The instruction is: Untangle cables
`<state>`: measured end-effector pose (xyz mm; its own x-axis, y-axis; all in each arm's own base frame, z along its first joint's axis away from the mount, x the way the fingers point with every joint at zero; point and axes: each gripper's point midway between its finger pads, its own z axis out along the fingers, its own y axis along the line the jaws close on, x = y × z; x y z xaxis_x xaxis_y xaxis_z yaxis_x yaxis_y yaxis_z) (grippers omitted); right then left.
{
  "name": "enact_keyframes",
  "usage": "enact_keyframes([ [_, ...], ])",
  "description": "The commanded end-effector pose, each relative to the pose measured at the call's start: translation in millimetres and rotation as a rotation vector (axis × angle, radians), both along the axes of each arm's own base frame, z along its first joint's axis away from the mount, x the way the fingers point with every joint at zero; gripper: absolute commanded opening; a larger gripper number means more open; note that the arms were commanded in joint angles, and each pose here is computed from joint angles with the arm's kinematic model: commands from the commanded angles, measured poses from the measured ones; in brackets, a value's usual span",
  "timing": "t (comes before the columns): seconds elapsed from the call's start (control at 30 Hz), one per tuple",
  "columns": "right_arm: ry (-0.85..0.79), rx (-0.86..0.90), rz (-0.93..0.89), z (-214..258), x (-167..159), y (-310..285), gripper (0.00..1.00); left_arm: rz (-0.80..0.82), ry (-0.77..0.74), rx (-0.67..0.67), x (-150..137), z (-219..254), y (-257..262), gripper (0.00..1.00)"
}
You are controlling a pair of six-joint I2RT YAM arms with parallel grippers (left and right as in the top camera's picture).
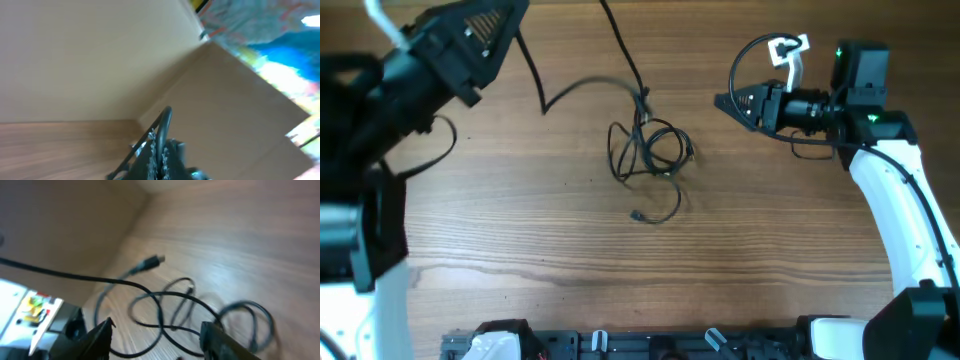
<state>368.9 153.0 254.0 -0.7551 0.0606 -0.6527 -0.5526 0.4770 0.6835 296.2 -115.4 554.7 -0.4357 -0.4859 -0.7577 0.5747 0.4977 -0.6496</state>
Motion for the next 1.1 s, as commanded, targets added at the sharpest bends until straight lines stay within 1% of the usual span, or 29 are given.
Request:
enact_keyframes([
  [0.0,-0.127,0.093,0.111,51.8,-21.6,16.8,0.68,-0.04,0.089,-0.129,-12.4,12.1,-4.1,0.04],
  [0.1,-0.166,0.115,0.147,65.9,-28.7,27.4,0.71,-0.044,0.108,-0.157,-15.2,14.7,-4.2,0.04],
  [0.2,-0.136,0.104,0.181,59.4,-36.7,44.3,0.72,-0.019,0.106,-0.163,-11.5,15.1,-1.1,0.04],
  [0.27,-0.087,0.055,0.16,45.7,-38.8,56.0,0.72,0.044,0.1,-0.176,-3.9,16.4,6.9,0.04],
  [0.33,-0.04,-0.015,0.123,29.3,-39.8,65.3,0.72,0.148,0.09,-0.199,7.5,18.5,21.1,0.04],
  [0.4,-0.016,-0.048,0.103,21.7,-40.6,69.0,0.72,0.235,0.081,-0.218,15.8,20.2,33.9,0.04],
  [0.5,0.012,-0.05,0.068,20.1,-36.5,66.4,0.72,0.286,0.03,-0.24,18.6,31.8,42.6,0.04],
  [0.57,-0.004,-0.04,0.069,24.1,-34.6,67.3,0.72,0.269,0.02,-0.292,15.8,42.2,42.2,0.04],
  [0.63,-0.047,-0.006,0.107,34.1,-36.5,72.0,0.72,0.19,0.019,-0.366,6.6,56.9,34.3,0.04],
  [0.67,-0.084,0.01,0.136,40.2,-38.2,74.6,0.74,0.128,-0.001,-0.371,-1.5,64.7,26.6,0.04],
  [0.77,-0.198,0.026,0.188,52.5,-39.1,78.5,0.85,-0.001,0.016,-0.364,-16.5,67.9,10.0,0.04],
  [0.8,-0.244,0.023,0.195,56.3,-37.4,79.3,0.87,-0.049,0.029,-0.346,-21.9,65.4,3.3,0.04],
  [0.9,-0.318,0.042,0.217,67.5,-36.6,81.6,0.88,-0.209,0.054,-0.258,-42.1,54.4,-17.3,0.04],
  [0.97,-0.379,0.077,0.289,76.8,-46.5,85.5,0.88,-0.285,0.064,-0.215,-51.4,48.3,-25.4,0.04],
  [1.0,-0.408,0.11,0.353,82.7,-56.8,87.8,0.88,-0.329,0.067,-0.186,-55.8,43.9,-29.7,0.04],
  [1.07,-0.43,0.136,0.408,86.2,-66.3,89.0,0.88,-0.365,0.079,-0.167,-57.3,39.2,-32.7,0.04],
])
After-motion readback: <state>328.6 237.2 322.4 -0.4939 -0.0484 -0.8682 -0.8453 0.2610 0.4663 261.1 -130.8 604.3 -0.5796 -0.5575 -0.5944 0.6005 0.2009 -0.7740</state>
